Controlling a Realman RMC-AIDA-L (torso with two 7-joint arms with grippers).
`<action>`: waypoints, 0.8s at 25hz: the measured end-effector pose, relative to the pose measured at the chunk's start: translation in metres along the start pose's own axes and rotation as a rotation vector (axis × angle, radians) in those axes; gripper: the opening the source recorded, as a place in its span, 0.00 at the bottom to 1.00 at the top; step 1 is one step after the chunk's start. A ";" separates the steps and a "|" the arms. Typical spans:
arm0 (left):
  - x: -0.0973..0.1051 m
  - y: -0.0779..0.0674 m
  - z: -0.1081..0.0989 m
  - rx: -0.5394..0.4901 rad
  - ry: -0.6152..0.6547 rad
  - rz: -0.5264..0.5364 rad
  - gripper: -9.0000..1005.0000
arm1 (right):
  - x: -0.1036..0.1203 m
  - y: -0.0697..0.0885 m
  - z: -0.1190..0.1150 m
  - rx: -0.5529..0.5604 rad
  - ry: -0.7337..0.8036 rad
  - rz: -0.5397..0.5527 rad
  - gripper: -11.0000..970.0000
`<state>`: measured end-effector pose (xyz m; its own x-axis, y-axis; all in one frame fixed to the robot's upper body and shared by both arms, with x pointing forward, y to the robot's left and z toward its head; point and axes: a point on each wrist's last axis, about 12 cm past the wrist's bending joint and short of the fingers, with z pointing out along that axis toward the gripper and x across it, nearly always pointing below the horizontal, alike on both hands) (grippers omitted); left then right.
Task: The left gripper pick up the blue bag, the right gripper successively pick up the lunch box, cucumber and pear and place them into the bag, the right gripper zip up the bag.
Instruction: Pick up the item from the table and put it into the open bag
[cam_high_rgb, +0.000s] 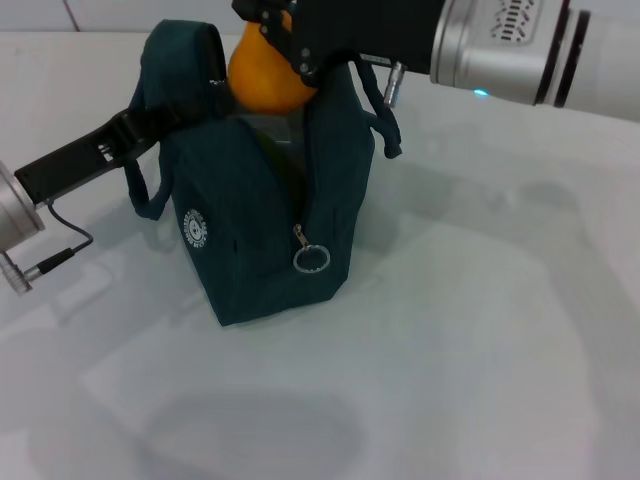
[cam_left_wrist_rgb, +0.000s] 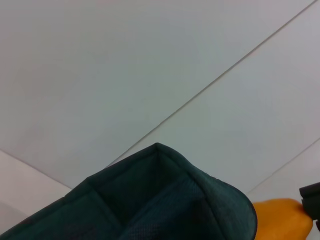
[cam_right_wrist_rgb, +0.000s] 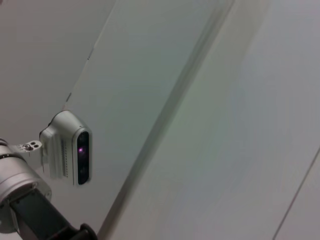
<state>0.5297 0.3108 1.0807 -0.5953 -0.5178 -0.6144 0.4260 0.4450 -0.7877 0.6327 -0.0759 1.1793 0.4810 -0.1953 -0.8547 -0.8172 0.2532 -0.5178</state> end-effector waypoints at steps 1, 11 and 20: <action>0.000 0.000 0.000 0.001 0.001 0.000 0.07 | -0.001 0.000 0.001 -0.001 -0.001 -0.002 0.11; 0.000 -0.001 0.003 0.007 0.006 0.001 0.07 | -0.006 -0.001 0.010 -0.018 -0.011 -0.012 0.13; 0.001 0.000 0.002 0.003 0.001 -0.002 0.07 | -0.001 0.006 0.015 -0.011 0.026 -0.012 0.14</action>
<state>0.5301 0.3091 1.0804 -0.5974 -0.5178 -0.6124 0.4267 0.4413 -0.7894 0.6318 -0.0603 1.1762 0.4825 -0.2226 -0.8471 -0.8150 0.2403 -0.5273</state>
